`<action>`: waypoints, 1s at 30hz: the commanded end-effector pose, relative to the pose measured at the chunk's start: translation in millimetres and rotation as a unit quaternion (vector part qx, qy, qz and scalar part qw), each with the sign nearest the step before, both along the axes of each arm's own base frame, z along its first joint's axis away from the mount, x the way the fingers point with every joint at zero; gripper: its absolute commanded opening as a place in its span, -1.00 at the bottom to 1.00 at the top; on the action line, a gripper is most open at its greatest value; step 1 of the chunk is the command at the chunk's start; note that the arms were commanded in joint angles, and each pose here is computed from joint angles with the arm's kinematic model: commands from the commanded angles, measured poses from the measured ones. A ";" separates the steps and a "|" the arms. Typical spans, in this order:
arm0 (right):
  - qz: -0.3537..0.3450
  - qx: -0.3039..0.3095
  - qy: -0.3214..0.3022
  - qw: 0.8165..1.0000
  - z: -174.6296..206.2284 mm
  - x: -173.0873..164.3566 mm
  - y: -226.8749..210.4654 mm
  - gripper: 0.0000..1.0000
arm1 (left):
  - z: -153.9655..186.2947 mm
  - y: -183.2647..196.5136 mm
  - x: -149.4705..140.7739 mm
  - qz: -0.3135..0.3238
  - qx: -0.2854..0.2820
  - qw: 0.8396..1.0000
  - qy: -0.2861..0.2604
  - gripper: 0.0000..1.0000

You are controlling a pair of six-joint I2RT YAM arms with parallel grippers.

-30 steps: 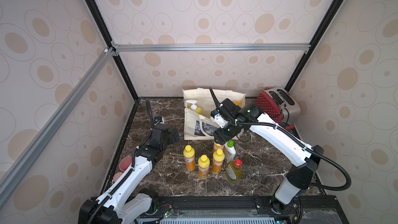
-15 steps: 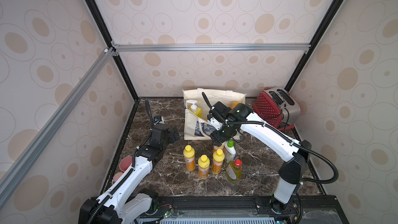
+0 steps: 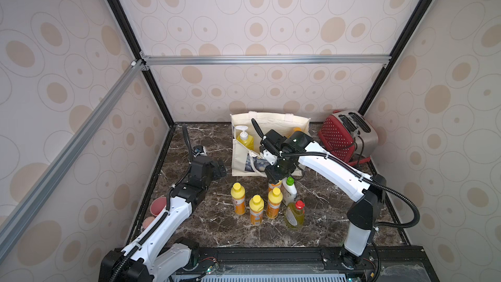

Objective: Pack dish soap into the shopping bag
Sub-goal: Pick up the bottle of dish soap at the center of the board.

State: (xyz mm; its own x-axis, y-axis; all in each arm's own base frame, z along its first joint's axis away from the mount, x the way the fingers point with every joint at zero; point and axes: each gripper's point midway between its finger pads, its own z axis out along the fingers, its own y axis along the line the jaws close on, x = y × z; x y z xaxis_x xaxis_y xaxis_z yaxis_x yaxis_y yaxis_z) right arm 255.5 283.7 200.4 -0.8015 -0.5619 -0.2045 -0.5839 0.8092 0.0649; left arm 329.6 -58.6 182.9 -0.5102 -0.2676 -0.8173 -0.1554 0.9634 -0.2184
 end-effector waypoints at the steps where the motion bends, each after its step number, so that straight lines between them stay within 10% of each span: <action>1: 0.007 -0.012 -0.008 1.000 7.2 -0.9 -1.1 -0.29 | 5.2 3.7 1.6 0.013 -0.003 1.000 -0.011 0.99; 19: 0.057 0.110 -0.124 0.985 139.9 5.9 13.9 -0.66 | 104.8 -27.4 12.7 -0.061 -0.042 0.996 -0.042 0.99; 30: 0.086 0.295 -0.203 0.930 247.2 -8.5 23.2 -0.73 | 145.2 -58.6 46.6 -0.109 -0.060 0.992 -0.032 0.99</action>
